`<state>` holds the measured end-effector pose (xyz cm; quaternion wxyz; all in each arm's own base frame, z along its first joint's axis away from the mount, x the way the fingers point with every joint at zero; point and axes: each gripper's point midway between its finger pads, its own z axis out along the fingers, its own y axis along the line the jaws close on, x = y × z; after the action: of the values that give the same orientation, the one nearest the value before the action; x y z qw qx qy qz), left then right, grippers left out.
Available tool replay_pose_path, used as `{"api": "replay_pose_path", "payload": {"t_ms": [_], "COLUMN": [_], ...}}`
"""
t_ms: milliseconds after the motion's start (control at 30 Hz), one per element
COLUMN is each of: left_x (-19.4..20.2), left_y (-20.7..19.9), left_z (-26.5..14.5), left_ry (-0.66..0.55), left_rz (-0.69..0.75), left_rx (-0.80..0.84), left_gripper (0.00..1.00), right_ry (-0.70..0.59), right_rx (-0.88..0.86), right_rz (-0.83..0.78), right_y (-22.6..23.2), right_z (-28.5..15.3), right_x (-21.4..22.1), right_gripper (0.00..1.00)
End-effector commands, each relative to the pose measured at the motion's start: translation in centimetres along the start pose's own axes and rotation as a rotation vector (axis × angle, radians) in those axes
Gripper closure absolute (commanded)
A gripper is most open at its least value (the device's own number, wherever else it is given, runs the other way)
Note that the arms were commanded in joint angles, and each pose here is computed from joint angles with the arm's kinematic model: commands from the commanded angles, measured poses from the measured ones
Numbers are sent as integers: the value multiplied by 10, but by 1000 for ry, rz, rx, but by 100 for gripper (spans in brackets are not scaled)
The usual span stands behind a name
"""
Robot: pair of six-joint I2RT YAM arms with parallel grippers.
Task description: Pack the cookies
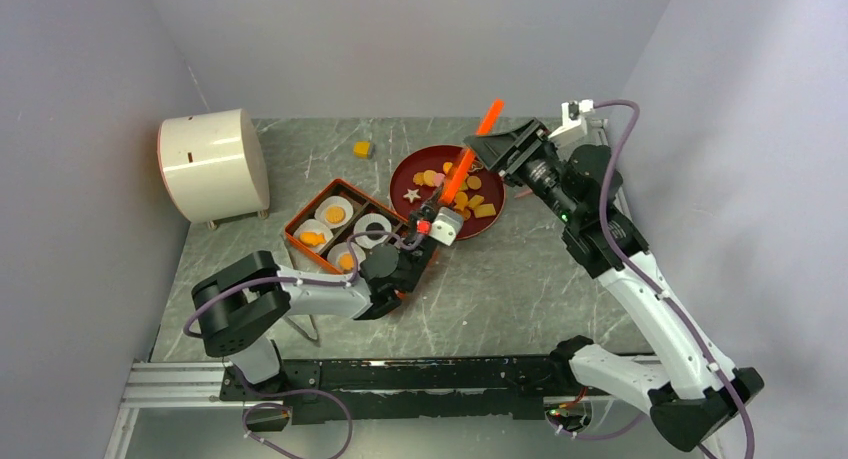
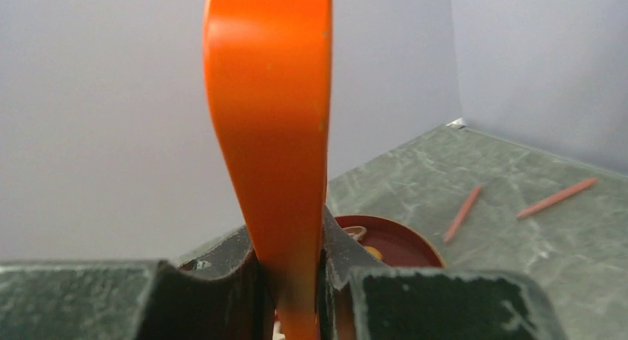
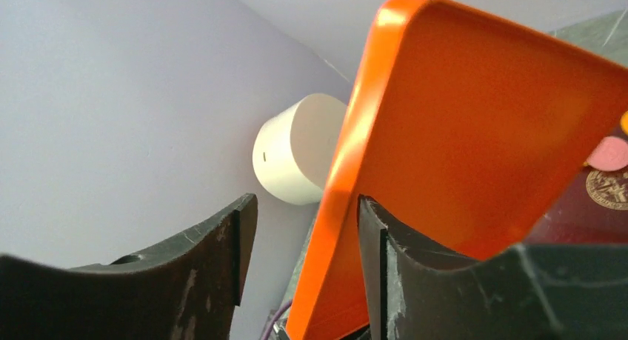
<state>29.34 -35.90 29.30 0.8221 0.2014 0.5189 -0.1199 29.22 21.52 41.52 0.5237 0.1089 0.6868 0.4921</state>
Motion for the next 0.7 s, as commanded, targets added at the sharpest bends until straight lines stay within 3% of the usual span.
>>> {"api": "replay_pose_path", "payload": {"t_ms": [0, 233, 500, 667], "left_x": [-60, -69, -69, -61], "left_y": [32, 41, 33, 29], "left_z": [5, 1, -1, -4], "left_ry": [-143, -151, -160, -138], "left_rz": [256, 509, 661, 753], "left_rx": [-63, -50, 21, 65], "left_gripper": [95, 95, 95, 95], "right_ry": [-77, -38, 79, 85], "right_rx": [13, 98, 89, 59], "right_rz": [-62, -18, 74, 106], "right_y": [14, -11, -27, -25], "right_z": [-22, -32, -17, -13], "right_x": [-25, -8, 27, 31], "right_gripper": [40, 24, 25, 35]}}
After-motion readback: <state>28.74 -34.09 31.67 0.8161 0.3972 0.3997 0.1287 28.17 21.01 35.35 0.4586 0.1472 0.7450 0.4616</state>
